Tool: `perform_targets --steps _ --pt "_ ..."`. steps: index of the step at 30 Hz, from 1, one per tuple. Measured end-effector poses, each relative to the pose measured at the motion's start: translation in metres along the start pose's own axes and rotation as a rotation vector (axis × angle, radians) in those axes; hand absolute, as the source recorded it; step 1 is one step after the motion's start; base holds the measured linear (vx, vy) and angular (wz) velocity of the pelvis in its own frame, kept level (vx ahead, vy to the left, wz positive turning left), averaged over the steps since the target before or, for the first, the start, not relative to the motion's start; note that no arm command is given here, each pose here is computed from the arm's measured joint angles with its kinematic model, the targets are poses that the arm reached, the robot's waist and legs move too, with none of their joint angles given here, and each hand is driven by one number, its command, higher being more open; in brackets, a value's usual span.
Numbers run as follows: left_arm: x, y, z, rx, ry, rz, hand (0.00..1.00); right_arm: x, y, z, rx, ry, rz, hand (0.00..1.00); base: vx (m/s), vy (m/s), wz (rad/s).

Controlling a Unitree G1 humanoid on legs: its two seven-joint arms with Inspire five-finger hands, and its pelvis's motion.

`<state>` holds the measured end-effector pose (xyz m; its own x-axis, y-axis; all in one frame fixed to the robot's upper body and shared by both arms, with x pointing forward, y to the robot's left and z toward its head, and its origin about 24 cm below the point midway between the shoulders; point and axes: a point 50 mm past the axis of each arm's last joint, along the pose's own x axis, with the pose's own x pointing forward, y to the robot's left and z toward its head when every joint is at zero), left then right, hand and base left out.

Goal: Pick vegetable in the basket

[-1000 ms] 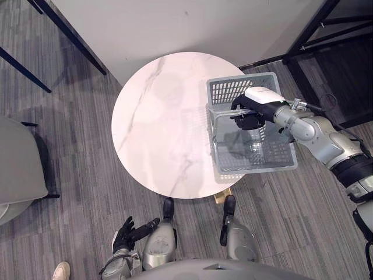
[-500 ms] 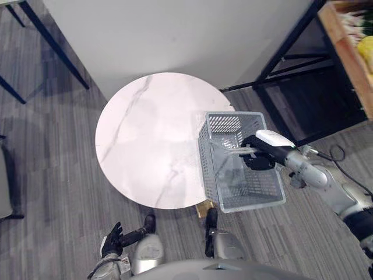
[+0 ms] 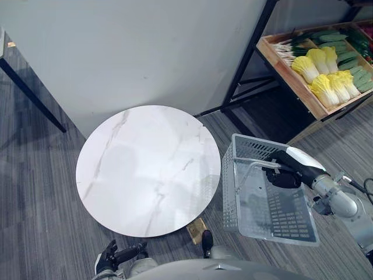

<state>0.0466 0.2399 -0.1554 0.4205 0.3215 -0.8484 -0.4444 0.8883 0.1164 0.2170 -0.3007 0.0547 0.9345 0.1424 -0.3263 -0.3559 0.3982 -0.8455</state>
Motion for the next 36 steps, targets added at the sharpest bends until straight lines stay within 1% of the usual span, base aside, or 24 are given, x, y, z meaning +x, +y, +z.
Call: perform_targets --steps 3,8,10,13,17,22,26,30,36 --pt "-0.001 0.001 -0.003 0.001 0.008 0.001 1.0 -0.001 0.003 0.0 0.011 0.003 -0.001 0.0 -0.01 0.024 -0.12" --pt "-0.002 0.003 -0.007 0.005 0.023 0.003 1.0 -0.004 0.008 -0.01 0.065 0.048 -0.074 0.0 -0.01 0.004 -0.02" --pt "-0.002 0.002 -0.009 0.007 0.032 0.002 1.0 -0.008 0.011 -0.025 0.084 0.119 -0.098 0.0 0.0 0.0 0.0" --pt "-0.003 0.001 -0.01 0.045 0.034 -0.009 1.0 -0.015 0.015 -0.047 0.022 0.226 -0.108 0.0 0.0 0.0 0.0" --pt "-0.005 -0.002 -0.016 0.072 0.05 -0.029 1.0 -0.03 0.023 -0.077 -0.005 0.381 -0.094 0.0 -0.01 0.002 -0.02" --pt "-0.008 -0.006 -0.025 0.075 0.074 -0.044 1.0 -0.046 0.033 -0.1 -0.029 0.522 -0.048 0.0 -0.01 0.003 -0.02" --pt "-0.009 -0.005 -0.027 0.075 0.08 -0.041 1.0 -0.05 0.034 -0.104 -0.037 0.556 -0.046 0.0 -0.01 -0.002 0.02" --pt "-0.01 -0.005 -0.029 0.076 0.086 -0.04 1.0 -0.052 0.029 -0.106 -0.031 0.567 -0.094 0.0 -0.01 0.0 0.03" --pt "-0.01 -0.006 -0.029 0.092 0.087 -0.049 1.0 -0.049 0.046 -0.101 0.059 0.564 -0.121 0.0 0.0 0.0 0.0"
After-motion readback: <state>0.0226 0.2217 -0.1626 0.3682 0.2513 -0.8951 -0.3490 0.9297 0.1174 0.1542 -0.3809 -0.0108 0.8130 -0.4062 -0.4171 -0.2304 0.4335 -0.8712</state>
